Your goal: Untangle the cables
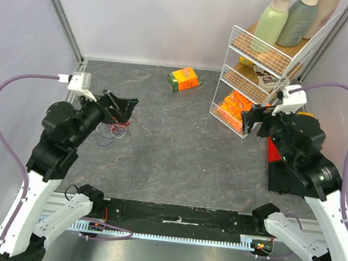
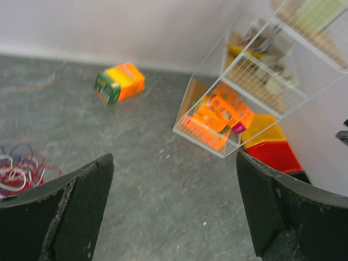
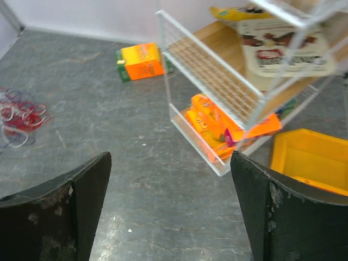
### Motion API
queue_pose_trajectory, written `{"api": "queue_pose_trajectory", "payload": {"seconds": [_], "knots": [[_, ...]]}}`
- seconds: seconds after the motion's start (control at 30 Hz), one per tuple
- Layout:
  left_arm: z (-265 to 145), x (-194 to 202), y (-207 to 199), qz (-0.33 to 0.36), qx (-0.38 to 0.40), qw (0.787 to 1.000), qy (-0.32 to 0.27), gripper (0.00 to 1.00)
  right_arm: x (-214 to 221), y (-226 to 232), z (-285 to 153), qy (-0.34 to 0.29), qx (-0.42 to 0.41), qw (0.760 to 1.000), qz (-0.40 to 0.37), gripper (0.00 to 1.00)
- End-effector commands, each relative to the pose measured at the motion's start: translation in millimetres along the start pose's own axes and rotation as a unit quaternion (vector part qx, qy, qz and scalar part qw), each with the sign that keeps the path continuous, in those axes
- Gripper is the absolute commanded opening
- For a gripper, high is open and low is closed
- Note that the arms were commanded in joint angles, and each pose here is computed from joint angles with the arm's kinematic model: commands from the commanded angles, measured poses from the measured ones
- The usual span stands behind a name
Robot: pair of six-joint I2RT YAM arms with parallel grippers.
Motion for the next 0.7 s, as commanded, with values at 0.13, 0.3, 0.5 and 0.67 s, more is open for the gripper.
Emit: {"api": "queue_pose_trajectory", "payload": {"seconds": [0.13,0.3,0.5,0.67], "knots": [[24.2,95.7,49.4,-0.031,-0.15,0.974,0.168,0.99,62.1,93.5,34.1,0.1,-0.137,0.985,-0.026,0.98],[35.9,161.8,82.6,-0.035,-0.242,0.932,0.268,0.99,116.1,147.0,35.1,0.151,-0.2,0.968,-0.03,0.98],[17.1,216.4,162.4,-0.232,-0.354,0.864,0.271,0.98,142.3,144.0,29.3,0.164,-0.219,0.962,0.002,0.98],[11.3,214.5,188.5,-0.251,-0.419,0.851,0.19,0.95,149.7,130.5,21.6,0.163,-0.215,0.963,0.002,0.98]]}}
Point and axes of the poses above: each gripper's point midway between its finger pads, its own z axis out along the fingers, its own y axis along the line the jaws close on, x = y × z, the point moved 4 cm from there along -z, back along the fingers, and after that the axes turned 13 degrees about z, right-handed, at the moved point
